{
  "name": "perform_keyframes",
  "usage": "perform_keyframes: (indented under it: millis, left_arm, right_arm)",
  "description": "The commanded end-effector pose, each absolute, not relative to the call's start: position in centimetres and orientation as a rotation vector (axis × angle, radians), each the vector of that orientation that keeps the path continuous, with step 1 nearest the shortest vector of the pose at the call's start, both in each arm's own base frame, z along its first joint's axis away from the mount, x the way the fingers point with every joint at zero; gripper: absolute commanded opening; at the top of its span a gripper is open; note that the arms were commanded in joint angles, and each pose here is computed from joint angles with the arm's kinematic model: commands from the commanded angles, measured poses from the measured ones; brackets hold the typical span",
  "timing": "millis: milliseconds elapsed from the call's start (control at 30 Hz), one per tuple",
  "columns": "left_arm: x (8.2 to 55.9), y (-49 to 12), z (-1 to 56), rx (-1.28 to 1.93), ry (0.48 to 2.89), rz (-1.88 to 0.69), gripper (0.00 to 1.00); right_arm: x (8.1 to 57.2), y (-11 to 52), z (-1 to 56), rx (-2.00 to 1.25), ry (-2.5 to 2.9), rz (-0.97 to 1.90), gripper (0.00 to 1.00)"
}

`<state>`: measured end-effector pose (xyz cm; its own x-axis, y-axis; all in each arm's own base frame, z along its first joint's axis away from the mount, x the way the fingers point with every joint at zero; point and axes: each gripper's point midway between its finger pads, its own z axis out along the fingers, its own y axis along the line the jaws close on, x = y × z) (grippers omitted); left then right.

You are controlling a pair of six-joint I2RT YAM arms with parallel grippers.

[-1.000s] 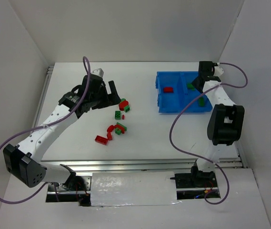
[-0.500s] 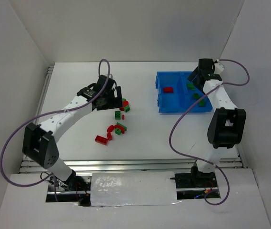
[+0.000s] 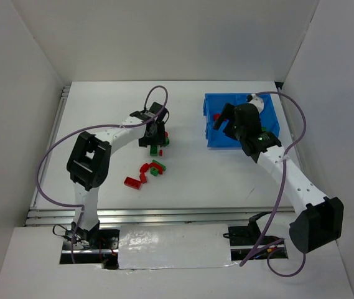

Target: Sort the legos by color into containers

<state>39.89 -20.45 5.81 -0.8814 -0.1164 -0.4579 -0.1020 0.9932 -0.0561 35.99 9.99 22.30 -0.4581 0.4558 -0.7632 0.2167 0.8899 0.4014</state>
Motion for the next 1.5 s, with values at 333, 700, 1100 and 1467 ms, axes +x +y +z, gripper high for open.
perform_keyframes:
  millis: [333,700,1100,1467]
  left_arm:
    - [40.8,-19.6,1.9,-0.202,2.705,-0.005,0.59]
    - [40.1,-17.9,5.8,-0.284,2.637,0.028,0.0]
    - [34.3,-24.5,22.3,-0.543,2.278,-0.847,0.0]
    - [31.8,-26.1,26.2,-0.49,2.22,-0.999,0.0]
  right_arm:
    - [34.0,12.0,24.2,0.377,2.004,0.418,1.0]
    - [32.1,15.2,26.0,0.238,1.945,0.629,1.0]
    - [26.7,29.3,25.8,-0.253,1.742,1.112,0.98]
    - [27.9,33.0,27.7,-0.207,1.688,1.097,0.92]
